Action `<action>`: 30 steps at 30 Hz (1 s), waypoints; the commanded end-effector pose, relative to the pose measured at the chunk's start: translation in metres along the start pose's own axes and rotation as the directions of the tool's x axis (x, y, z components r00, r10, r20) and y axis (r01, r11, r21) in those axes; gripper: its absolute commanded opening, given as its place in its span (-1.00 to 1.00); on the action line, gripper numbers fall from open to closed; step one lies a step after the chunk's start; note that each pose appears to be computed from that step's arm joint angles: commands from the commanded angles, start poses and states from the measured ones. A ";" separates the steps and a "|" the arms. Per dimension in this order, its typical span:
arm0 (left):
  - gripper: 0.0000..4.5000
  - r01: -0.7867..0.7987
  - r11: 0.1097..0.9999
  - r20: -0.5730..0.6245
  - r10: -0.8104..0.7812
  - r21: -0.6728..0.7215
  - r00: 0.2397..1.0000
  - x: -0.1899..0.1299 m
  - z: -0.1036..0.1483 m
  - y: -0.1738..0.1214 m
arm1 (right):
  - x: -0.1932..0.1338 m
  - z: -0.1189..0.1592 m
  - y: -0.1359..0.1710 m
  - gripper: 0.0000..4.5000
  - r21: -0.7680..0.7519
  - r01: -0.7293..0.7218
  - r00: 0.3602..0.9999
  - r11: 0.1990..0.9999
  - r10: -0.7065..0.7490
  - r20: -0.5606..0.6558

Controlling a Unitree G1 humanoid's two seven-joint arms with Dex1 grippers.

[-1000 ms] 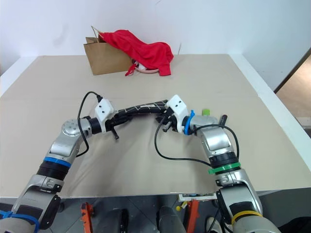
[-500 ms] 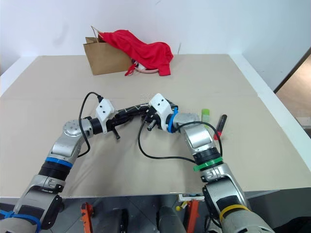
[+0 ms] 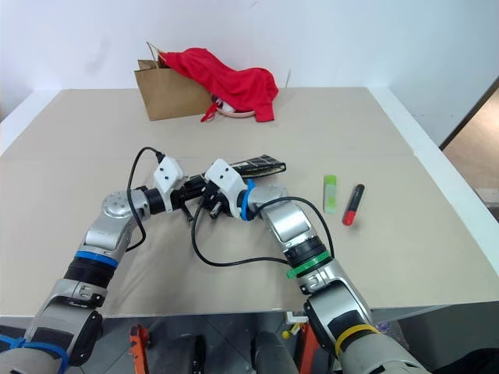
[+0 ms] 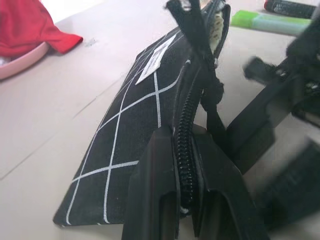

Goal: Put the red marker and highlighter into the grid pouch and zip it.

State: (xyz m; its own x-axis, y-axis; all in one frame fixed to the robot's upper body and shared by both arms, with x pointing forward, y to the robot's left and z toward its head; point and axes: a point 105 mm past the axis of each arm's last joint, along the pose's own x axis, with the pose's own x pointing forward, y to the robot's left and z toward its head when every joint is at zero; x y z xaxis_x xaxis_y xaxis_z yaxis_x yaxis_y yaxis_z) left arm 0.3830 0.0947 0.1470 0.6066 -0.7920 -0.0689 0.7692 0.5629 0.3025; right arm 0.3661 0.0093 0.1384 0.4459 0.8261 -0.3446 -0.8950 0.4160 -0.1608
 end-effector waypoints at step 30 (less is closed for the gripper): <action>-1.00 0.037 0.998 0.077 -0.032 -0.056 0.997 0.002 0.011 -0.013 | -0.258 -0.097 -0.129 0.42 0.083 0.883 0.462 0.463 -0.819 -0.340</action>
State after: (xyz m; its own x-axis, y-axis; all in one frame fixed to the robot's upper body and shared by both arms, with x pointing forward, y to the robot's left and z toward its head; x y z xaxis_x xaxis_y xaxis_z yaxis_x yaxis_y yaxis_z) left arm 0.3731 0.0846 0.1410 0.5685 -0.8210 -0.0528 0.8079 0.5451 0.2240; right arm 0.3640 -0.2921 0.1507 0.9284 -0.0645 -0.3660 -0.0497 0.9545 -0.2941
